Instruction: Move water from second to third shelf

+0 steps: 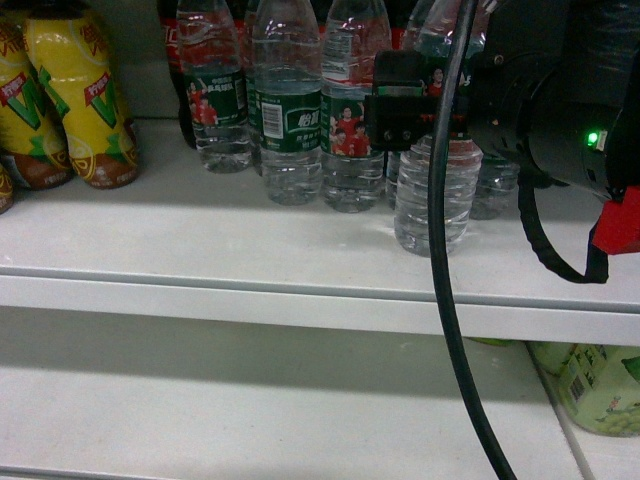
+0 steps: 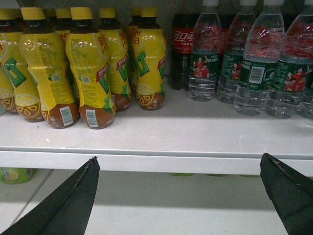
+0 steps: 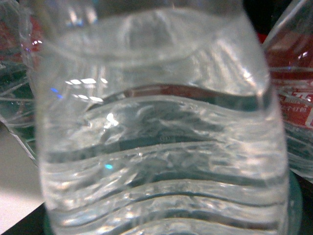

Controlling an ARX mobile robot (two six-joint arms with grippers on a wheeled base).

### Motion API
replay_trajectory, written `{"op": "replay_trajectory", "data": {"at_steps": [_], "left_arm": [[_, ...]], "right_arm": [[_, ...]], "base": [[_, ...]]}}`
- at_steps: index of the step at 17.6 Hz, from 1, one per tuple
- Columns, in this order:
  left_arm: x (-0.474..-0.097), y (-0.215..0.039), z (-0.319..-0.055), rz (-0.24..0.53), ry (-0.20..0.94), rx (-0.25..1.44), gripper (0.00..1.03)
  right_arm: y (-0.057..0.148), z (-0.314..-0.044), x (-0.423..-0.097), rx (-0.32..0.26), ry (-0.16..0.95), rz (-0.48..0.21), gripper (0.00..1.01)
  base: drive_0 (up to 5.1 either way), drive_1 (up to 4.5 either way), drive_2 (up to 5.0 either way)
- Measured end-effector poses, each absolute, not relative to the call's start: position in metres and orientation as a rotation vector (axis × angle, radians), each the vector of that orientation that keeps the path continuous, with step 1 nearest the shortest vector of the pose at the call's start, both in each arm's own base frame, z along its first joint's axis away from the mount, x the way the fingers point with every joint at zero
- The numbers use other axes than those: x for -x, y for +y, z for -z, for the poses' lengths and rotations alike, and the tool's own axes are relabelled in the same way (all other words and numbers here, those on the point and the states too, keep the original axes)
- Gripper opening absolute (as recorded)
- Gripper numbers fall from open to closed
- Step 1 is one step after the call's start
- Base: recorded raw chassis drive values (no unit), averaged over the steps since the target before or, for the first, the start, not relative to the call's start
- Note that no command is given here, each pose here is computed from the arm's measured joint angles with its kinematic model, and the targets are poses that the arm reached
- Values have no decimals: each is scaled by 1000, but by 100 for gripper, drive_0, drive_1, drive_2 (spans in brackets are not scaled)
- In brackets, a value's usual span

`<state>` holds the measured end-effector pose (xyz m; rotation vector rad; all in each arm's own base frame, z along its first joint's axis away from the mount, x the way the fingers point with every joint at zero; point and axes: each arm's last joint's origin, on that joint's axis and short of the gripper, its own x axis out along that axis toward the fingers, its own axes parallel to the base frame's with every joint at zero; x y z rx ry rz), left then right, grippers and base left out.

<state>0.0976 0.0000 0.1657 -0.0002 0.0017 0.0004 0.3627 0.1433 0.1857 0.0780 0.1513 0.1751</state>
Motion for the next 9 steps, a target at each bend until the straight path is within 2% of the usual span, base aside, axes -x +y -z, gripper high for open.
{"op": "replay_trajectory", "data": {"at_steps": [1,4,6,7,9], "left_arm": [[-98,0,-166,0,2,0,98],[-98,0,-166,0,2,0,98],[-98,0,-166,-1,2,0,98],[-98,0,-166,0,2,0,98],[-98,0,-166,-1,2,0,98]], "right_arm": [[144,-187,-364,-79,147,-172,97],[144,-187,-363,-70,151,-171,69],[144,-188,-363,-64,147,-171,55],[143,-188,-362,-63,146,-173,49],[141,-189,-356,-59,148,-175,45]], "base": [[0,0,0],[0,0,0],[0,0,0],[0,0,0],[0,0,0]]}}
